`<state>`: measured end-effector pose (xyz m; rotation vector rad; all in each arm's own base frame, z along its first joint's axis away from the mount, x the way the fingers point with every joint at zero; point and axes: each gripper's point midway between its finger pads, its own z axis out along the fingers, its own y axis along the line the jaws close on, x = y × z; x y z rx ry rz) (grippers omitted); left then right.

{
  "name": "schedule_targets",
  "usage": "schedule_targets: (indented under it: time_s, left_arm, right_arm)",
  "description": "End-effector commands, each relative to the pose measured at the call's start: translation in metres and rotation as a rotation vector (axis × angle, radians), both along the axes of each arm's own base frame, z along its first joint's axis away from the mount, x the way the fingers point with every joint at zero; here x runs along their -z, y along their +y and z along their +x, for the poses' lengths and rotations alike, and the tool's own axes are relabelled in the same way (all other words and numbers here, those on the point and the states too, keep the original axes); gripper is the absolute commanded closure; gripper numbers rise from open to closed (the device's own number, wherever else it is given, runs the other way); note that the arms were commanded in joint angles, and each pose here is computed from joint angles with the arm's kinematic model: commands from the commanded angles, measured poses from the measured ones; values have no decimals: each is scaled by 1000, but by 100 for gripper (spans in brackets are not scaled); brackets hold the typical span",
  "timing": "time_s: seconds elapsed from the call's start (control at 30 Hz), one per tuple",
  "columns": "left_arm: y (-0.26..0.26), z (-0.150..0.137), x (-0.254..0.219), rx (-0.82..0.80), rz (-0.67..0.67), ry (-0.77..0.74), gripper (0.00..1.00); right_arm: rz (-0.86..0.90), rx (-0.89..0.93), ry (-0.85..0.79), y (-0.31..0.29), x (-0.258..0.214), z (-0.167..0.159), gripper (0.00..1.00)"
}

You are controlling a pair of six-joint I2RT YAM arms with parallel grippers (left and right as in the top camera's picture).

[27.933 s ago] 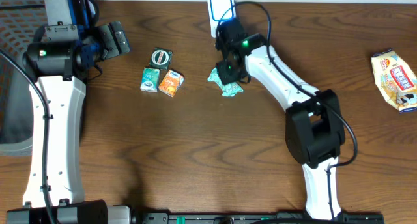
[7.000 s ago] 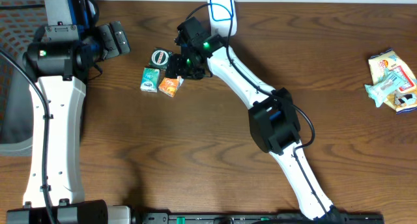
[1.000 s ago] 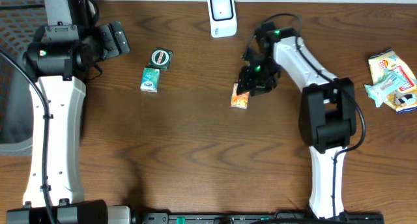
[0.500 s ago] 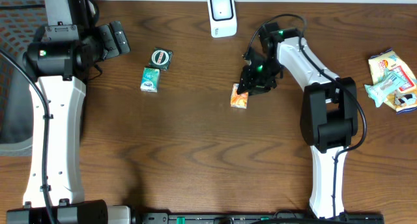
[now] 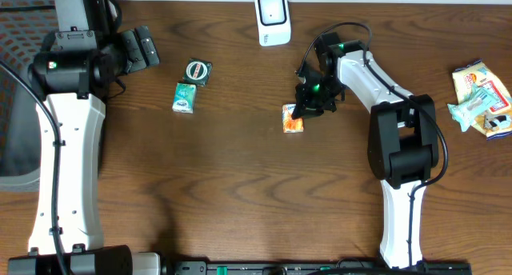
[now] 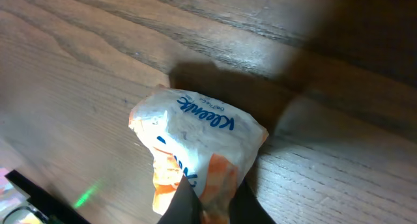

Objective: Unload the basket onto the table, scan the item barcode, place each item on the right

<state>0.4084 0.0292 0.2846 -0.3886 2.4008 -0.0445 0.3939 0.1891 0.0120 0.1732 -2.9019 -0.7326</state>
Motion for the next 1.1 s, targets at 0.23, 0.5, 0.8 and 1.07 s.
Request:
schedule_targets:
  time_s: [0.23,0.5,0.8,1.07]
  left_arm:
    - [2,0,4,-14,4,13,2]
    - [2,0,4,-14,4,13,2]
    - [2,0,4,-14,3,13,2]
    - [2,0,4,-14,4,13,2]
  right_arm:
    - [651,-164,-180,33,-101,5,99]
    - [854,-158,-303,-3,-136,5,99]
    - [907,-213,-329,-20,-152,-22,99]
    - [948,-229,-381,-15,-174,-27,99]
